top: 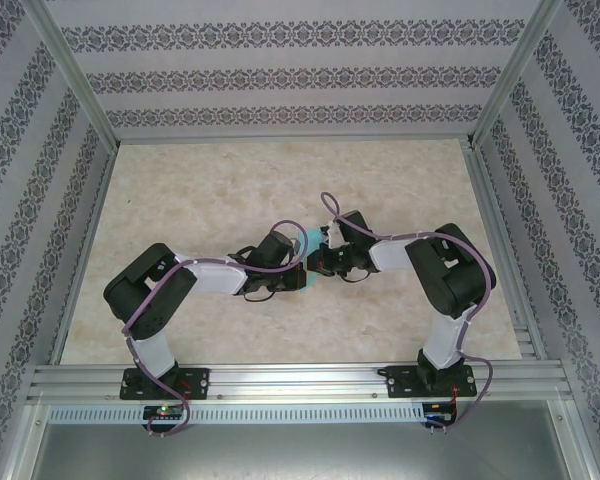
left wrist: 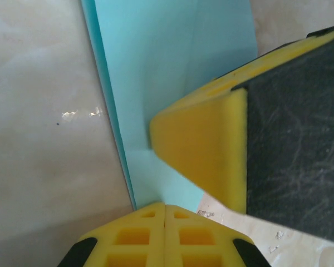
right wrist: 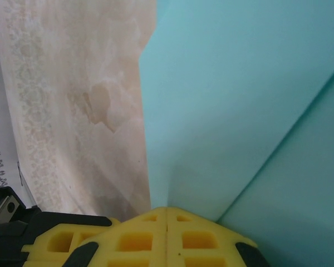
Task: Fold a paper plane with a square sheet of paper (pick it up from the middle)
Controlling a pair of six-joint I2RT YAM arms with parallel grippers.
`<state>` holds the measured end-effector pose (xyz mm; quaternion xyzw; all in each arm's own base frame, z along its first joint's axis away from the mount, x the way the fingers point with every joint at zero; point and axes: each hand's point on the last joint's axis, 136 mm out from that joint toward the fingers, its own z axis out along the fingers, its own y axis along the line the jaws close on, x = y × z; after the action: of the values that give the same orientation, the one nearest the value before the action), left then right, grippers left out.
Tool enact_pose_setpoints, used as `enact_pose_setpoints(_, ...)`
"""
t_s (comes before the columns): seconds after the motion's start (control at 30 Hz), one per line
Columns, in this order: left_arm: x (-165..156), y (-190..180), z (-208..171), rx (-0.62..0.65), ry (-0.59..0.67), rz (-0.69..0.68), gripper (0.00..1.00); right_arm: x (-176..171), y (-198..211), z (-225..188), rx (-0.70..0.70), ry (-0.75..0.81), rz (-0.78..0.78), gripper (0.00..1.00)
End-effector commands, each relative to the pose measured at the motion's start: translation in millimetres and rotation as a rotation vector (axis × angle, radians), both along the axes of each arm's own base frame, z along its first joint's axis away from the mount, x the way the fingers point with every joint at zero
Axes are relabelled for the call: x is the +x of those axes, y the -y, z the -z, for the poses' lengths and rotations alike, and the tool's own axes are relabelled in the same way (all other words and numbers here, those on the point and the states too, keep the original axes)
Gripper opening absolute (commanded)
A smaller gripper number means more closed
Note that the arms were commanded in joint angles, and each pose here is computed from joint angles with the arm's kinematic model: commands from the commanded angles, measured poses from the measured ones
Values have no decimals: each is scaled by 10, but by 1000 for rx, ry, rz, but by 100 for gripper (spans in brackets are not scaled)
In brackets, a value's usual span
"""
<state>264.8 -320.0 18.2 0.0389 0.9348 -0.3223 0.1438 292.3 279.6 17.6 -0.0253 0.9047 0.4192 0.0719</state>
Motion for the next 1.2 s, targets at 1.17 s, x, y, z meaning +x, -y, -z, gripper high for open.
enact_pose_setpoints(1.17,-699,-534,607,223,-266,66,0,1607,972,84,-206,52,310,3)
